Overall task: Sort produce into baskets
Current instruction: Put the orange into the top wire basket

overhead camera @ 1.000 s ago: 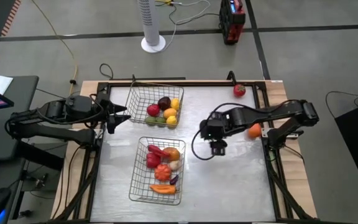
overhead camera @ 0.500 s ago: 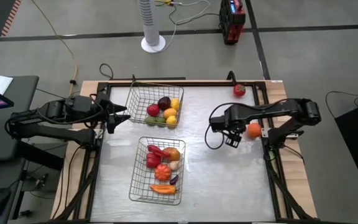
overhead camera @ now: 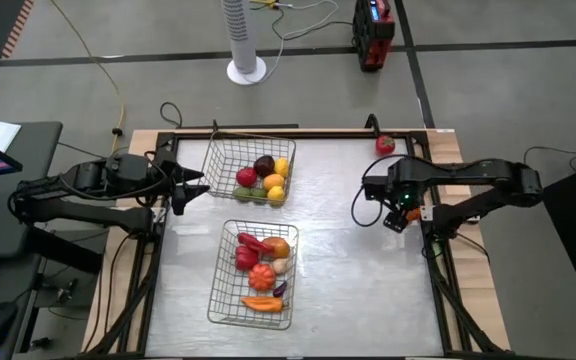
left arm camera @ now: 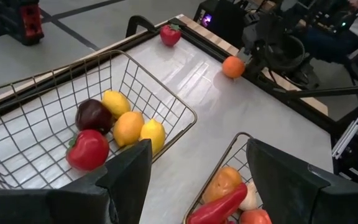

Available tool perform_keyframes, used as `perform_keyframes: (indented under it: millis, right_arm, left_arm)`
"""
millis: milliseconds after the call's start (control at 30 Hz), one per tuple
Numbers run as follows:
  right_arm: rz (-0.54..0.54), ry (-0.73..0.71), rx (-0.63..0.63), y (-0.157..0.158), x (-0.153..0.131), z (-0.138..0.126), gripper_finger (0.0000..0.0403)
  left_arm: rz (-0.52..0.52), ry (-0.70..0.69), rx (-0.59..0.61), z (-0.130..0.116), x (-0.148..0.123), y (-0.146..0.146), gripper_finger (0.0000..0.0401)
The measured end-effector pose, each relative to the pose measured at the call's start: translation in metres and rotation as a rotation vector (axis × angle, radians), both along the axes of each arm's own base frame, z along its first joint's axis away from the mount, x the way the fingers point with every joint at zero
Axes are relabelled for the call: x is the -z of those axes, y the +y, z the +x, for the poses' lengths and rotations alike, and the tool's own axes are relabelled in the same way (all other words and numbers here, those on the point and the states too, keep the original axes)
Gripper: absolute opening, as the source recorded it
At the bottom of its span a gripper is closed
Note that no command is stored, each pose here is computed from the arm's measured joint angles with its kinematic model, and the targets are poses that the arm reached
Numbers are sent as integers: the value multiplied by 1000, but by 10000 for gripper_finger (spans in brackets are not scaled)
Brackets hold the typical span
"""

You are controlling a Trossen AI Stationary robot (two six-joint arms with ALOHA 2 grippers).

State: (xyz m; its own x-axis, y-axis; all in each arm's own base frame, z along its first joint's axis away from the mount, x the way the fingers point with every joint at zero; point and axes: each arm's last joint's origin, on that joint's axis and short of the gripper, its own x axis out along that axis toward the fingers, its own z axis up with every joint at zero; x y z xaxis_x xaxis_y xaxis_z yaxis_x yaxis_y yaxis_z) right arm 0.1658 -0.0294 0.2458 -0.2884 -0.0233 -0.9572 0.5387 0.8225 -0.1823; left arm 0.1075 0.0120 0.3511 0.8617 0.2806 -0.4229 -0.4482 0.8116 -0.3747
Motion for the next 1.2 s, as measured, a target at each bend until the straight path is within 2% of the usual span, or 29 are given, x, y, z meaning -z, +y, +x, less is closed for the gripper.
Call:
perform_keyframes:
  millis: [67,300,700,867,1200]
  right_arm:
    - [-3,-6,50,-2,2,-5,394]
    - [21,-29,197,-9,19,-21,395]
    - [-4,-42,289,-32,38,-26,398]
    - [43,17,270,-38,50,-29,398]
    - [140,135,136,-45,81,-10,397]
  left_arm:
    - [1,5,-2,0,0,0,249]
    - [2,6,-4,0,1,0,249]
    - [1,7,-2,-1,1,0,249]
    - [-1,7,2,0,1,0,249]
    - [-3,7,5,0,1,0,249]
